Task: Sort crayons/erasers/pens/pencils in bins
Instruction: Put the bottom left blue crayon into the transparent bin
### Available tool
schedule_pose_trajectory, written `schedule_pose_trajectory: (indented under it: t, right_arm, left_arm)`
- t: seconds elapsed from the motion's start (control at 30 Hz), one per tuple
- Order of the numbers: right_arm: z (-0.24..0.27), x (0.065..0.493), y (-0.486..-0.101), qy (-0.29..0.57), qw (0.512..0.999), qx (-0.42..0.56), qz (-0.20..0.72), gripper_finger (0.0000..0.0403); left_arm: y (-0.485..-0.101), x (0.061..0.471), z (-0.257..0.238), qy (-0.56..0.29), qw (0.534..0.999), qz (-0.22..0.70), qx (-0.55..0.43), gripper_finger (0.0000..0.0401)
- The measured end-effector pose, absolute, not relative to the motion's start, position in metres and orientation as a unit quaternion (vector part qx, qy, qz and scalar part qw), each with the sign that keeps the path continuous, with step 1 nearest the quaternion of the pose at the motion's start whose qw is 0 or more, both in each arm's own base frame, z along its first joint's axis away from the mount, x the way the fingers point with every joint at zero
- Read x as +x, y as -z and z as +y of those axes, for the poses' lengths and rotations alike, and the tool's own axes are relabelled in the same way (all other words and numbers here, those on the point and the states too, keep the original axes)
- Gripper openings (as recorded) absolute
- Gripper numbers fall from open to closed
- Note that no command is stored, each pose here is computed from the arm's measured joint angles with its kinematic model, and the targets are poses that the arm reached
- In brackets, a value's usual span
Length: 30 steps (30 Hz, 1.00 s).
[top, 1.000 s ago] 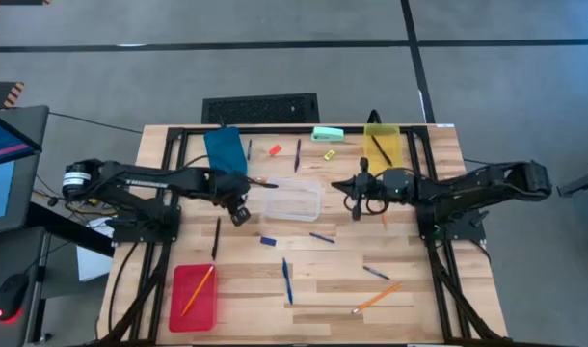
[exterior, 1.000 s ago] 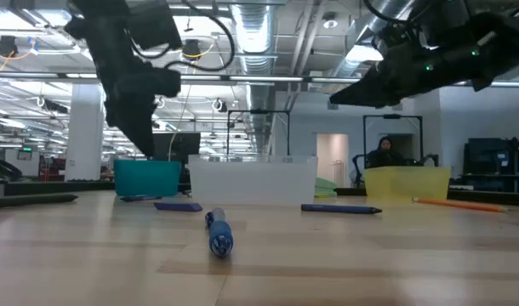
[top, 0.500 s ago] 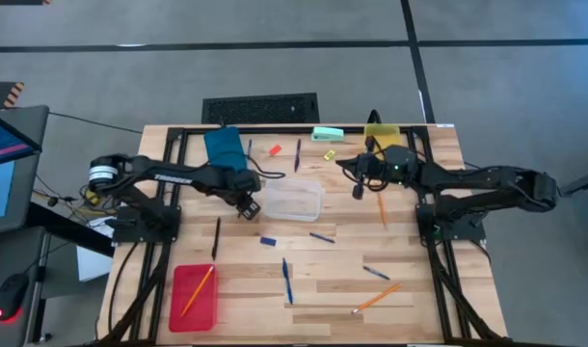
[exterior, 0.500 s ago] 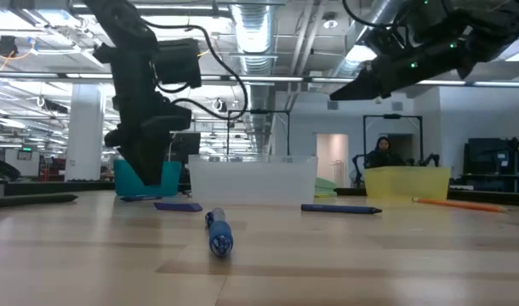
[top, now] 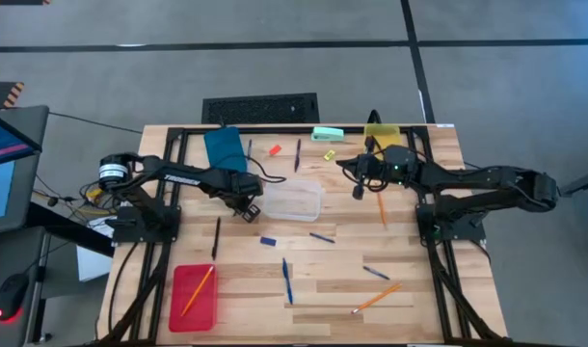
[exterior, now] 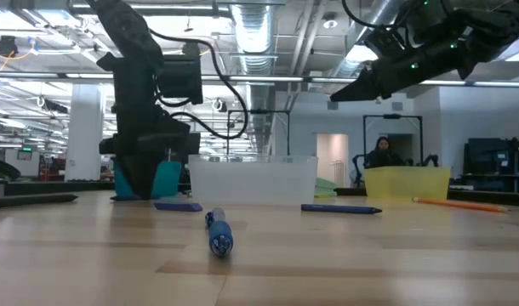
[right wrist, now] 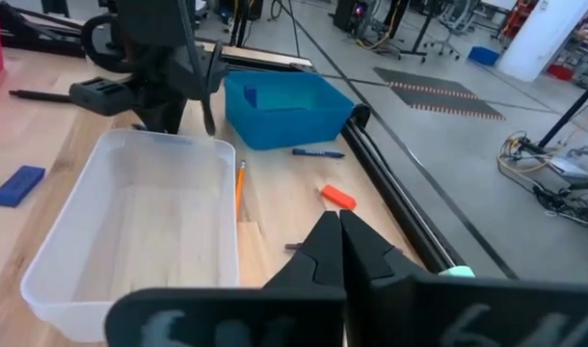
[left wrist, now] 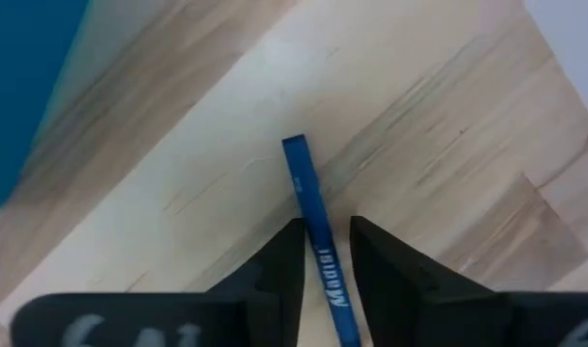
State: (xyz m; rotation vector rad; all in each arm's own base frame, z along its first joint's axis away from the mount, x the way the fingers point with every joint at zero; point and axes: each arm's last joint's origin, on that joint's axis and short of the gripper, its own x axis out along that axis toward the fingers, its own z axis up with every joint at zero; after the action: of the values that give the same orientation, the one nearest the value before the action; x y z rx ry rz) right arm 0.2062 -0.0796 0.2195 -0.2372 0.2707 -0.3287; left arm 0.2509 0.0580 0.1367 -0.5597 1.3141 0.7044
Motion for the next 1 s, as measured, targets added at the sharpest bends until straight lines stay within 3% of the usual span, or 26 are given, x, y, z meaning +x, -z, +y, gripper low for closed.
schedule_pose_trajectory:
  t: [0.3, 1.0]
  right_arm:
    - [-0.080, 0.206, -0.219, 0.162, 0.970, -0.120, 0.135, 0.0003]
    - [-0.080, 0.206, -0.219, 0.162, 0.970, -0.120, 0.138, 0.0003]
  left_arm:
    - [-0.136, 0.247, 0.057, -0.276, 0.702, 0.624, -0.205, 0.0015]
    - [-0.175, 0.254, 0.060, -0.206, 0.671, 0.707, -0.081, 0.0010]
